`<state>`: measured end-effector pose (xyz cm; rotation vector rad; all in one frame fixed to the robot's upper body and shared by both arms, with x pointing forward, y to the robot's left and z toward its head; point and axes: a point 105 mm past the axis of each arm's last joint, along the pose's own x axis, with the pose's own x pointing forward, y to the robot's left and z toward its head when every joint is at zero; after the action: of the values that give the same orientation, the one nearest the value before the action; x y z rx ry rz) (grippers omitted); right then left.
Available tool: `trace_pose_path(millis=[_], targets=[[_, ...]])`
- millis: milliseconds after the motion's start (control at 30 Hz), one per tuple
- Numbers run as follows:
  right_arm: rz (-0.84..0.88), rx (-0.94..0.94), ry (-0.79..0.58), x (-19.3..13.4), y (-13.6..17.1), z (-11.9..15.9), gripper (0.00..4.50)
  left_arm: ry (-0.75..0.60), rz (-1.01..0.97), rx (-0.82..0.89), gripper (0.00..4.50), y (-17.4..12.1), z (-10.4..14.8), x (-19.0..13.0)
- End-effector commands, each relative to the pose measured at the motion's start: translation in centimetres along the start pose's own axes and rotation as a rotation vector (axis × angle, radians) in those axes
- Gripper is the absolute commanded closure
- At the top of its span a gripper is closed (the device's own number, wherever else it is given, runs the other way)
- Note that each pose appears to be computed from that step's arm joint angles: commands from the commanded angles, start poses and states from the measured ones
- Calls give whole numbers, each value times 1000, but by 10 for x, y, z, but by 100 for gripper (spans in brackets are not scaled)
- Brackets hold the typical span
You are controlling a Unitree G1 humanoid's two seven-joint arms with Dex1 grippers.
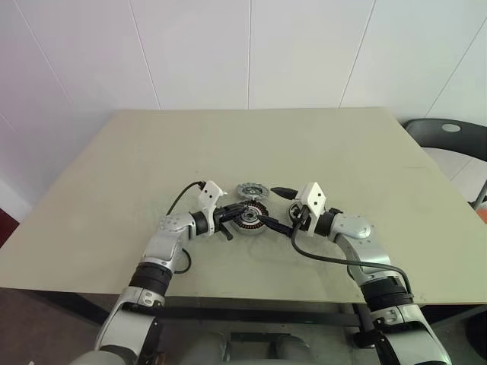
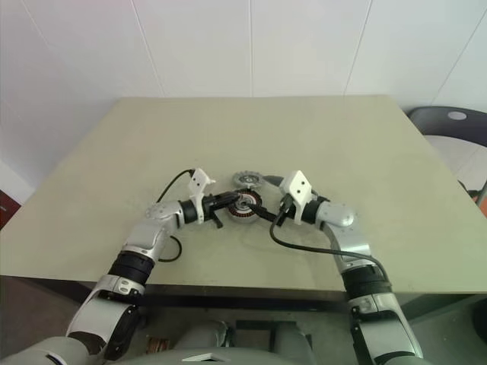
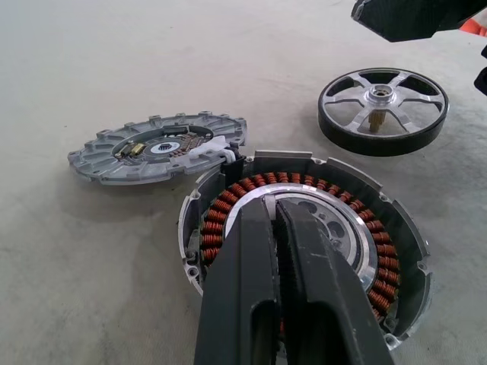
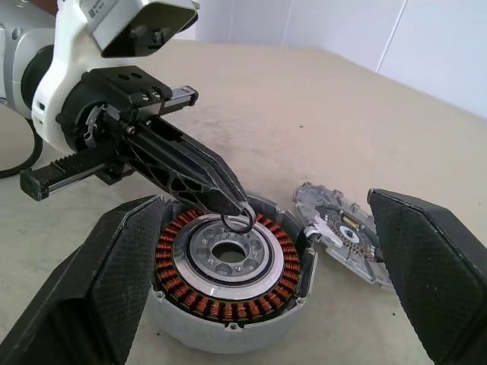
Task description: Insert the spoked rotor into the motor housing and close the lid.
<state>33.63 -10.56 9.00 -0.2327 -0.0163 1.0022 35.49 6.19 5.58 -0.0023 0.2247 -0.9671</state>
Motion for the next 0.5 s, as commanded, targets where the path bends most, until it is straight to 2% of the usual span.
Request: trace_pose_path(millis=[33,500], targets=[[6,-42,-37,5,-1,12,0,-23,-49,15,447,-11,7,5],[8,-35,-30,5,0,8,0,-63,-38,-5,447,-12,11,8]])
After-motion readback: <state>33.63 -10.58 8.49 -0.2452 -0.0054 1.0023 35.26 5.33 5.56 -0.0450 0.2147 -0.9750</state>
